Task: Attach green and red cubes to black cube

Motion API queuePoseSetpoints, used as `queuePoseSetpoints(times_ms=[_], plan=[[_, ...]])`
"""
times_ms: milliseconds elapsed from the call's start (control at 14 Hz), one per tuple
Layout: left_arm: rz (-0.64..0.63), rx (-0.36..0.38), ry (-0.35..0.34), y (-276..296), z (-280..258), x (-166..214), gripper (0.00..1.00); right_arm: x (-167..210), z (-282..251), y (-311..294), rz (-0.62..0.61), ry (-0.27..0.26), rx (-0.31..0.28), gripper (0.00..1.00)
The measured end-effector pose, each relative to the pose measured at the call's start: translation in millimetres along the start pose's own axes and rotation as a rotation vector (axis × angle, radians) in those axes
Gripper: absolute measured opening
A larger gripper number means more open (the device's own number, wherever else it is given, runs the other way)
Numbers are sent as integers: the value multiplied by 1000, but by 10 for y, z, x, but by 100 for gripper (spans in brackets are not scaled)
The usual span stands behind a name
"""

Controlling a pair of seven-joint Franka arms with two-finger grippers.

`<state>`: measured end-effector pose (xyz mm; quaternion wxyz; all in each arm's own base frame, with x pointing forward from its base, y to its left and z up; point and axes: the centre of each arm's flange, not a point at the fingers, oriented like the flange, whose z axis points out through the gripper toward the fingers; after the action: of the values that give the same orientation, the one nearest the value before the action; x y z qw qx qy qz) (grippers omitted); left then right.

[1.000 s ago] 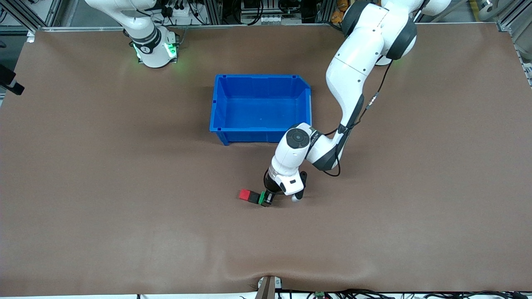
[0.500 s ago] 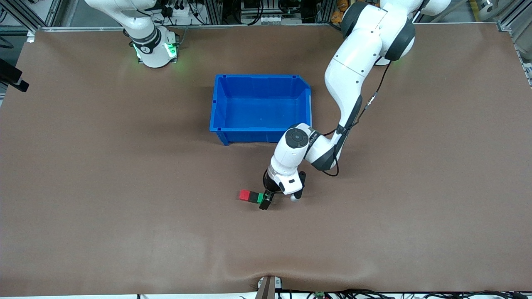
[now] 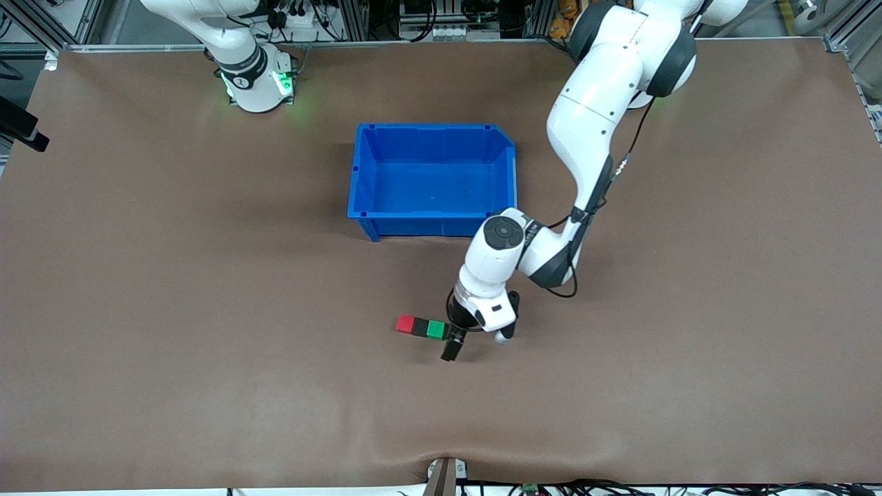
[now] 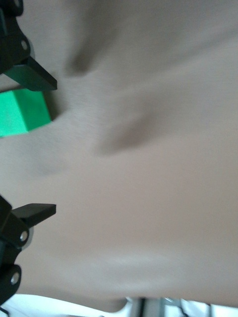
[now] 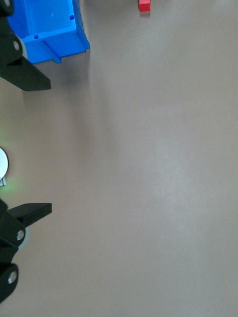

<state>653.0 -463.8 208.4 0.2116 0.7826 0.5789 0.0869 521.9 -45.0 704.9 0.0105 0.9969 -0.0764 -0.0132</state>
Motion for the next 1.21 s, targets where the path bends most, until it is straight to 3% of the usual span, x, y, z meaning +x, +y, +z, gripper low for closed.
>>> queuePoseSetpoints(times_ms=[357,571,786,1214], plan=[[-9,21,43,330,-768,482,100,1,7,2,0,-3,0,100],[59,21,75,410,-1425,1117,100,1,9,2,0,-3,-1,100],[189,97,106,331,-1911,1689,100,0,10,2,0,-4,-1,100],[510,209,91,314,-2323,2035,100,0,12,-1,0,-4,-1,100]])
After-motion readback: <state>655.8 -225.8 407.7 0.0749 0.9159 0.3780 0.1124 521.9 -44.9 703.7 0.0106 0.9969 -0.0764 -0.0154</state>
